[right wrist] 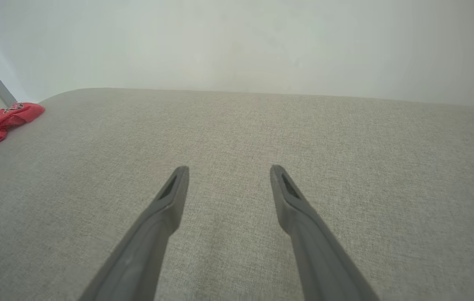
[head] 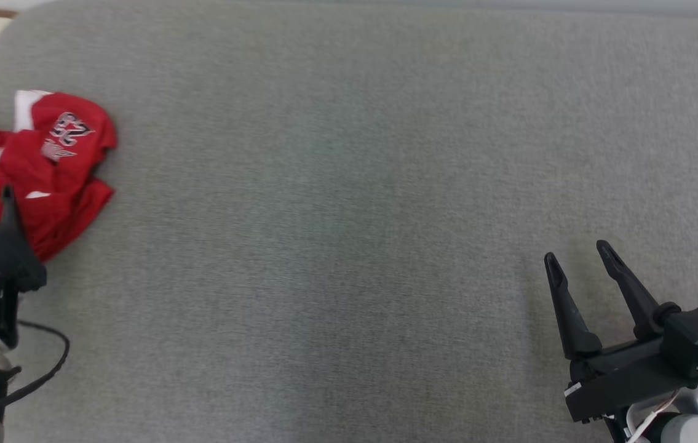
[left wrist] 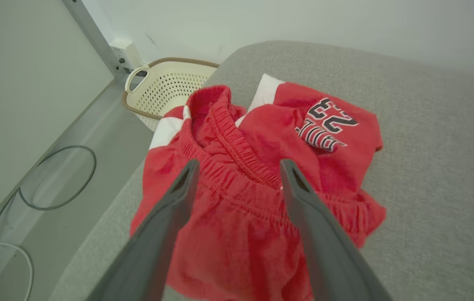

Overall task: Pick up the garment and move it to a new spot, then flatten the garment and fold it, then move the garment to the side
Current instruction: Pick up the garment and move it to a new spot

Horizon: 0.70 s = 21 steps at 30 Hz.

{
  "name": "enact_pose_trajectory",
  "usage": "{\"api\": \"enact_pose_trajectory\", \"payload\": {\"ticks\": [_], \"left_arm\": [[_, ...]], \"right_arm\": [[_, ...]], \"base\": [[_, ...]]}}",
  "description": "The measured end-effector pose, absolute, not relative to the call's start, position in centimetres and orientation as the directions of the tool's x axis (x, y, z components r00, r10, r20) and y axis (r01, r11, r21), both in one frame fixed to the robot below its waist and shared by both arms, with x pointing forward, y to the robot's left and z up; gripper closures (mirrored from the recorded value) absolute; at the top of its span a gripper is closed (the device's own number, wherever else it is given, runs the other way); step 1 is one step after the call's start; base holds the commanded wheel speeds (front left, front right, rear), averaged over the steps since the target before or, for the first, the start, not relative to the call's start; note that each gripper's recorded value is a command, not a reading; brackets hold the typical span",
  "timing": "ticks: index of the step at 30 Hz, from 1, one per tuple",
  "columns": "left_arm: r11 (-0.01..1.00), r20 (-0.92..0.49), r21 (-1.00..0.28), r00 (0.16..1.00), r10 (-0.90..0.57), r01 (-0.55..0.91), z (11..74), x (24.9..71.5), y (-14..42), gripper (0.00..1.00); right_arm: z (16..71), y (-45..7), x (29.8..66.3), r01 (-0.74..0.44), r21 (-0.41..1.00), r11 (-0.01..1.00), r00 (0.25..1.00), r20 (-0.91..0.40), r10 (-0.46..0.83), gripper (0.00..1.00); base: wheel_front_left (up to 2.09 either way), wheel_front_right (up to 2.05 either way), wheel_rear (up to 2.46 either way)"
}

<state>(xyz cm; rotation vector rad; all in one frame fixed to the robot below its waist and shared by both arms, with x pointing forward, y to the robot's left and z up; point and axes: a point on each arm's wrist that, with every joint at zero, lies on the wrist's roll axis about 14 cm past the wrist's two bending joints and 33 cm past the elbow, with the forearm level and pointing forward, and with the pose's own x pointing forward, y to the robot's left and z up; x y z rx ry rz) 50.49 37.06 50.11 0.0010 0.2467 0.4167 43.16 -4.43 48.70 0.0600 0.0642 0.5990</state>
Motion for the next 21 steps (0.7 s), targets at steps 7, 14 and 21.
{"api": "enact_pose_trajectory", "payload": {"ticks": [7,14,21], "left_arm": [[0.908,-0.404,0.042,0.824,0.397,-0.417,44.2,50.5,36.7,0.25],[0.898,-0.405,0.029,0.816,0.412,-0.44,43.6,49.9,37.1,1.0],[0.887,-0.134,0.076,0.877,0.462,-0.456,51.2,51.1,39.1,1.0]], "right_arm": [[47.0,-5.9,43.5,-0.529,0.084,0.844,0.84,-0.089,0.535,0.0],[47.4,-6.4,43.5,-0.518,0.078,0.852,0.848,-0.086,0.524,0.0],[48.7,-6.4,43.0,-0.509,0.075,0.857,0.856,-0.057,0.514,0.0]], "base": [[0.0,0.0,0.0],[0.0,0.0,0.0],[0.0,0.0,0.0]]}}
